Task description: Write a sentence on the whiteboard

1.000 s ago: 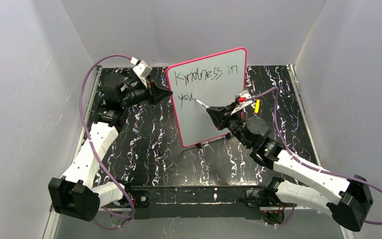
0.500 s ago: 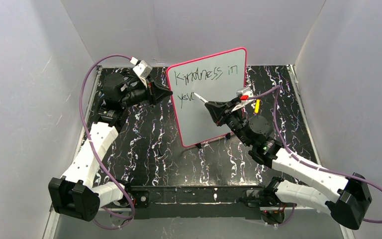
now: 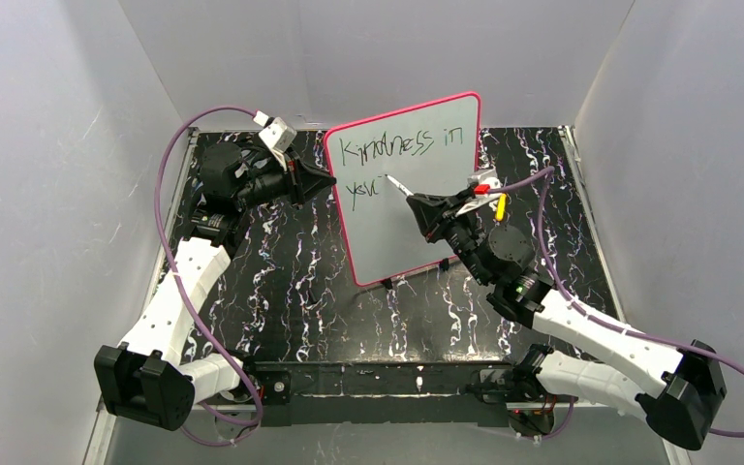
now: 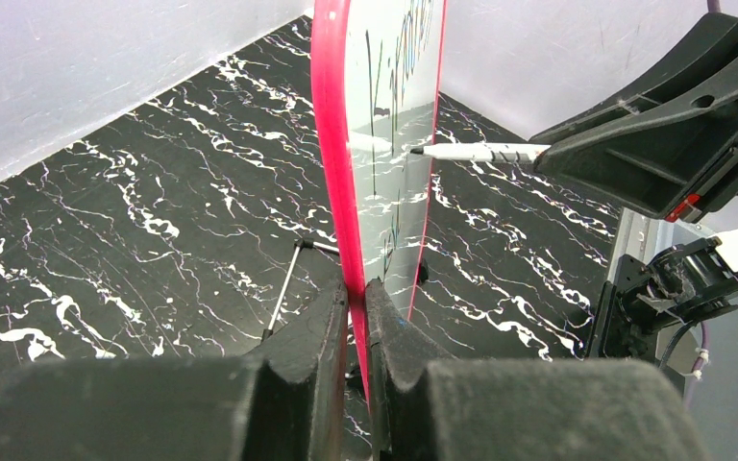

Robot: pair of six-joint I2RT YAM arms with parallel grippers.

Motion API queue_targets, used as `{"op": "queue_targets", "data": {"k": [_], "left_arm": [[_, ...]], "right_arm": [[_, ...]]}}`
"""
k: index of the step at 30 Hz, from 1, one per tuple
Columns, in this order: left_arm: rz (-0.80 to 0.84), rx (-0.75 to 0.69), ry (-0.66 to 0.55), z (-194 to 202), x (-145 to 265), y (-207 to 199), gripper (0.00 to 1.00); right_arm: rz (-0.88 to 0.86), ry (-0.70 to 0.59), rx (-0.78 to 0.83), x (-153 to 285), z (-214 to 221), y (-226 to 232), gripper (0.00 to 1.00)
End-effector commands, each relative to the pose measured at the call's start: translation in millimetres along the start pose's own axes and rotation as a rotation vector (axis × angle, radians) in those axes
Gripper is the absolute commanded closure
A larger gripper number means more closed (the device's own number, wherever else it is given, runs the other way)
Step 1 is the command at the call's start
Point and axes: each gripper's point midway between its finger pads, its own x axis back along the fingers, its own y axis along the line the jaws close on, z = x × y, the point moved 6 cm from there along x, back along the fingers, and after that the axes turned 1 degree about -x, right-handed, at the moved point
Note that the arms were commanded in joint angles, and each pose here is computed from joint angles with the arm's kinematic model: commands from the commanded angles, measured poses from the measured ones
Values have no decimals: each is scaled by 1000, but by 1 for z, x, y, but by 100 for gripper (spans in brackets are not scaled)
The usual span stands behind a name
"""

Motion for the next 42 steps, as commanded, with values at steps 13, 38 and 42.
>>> {"op": "queue_targets", "data": {"k": [13,38,42], "left_arm": [[53,17,29,7,2,-11,100],[61,10,25,6,4,-14,100],[61,9,25,6,4,-14,100]], "right_arm": [[41,23,6,6,3,-7,99],[36,-30,-51,8,-2,-5,99],[56,-68,-37,7,-11,-7,99]]}}
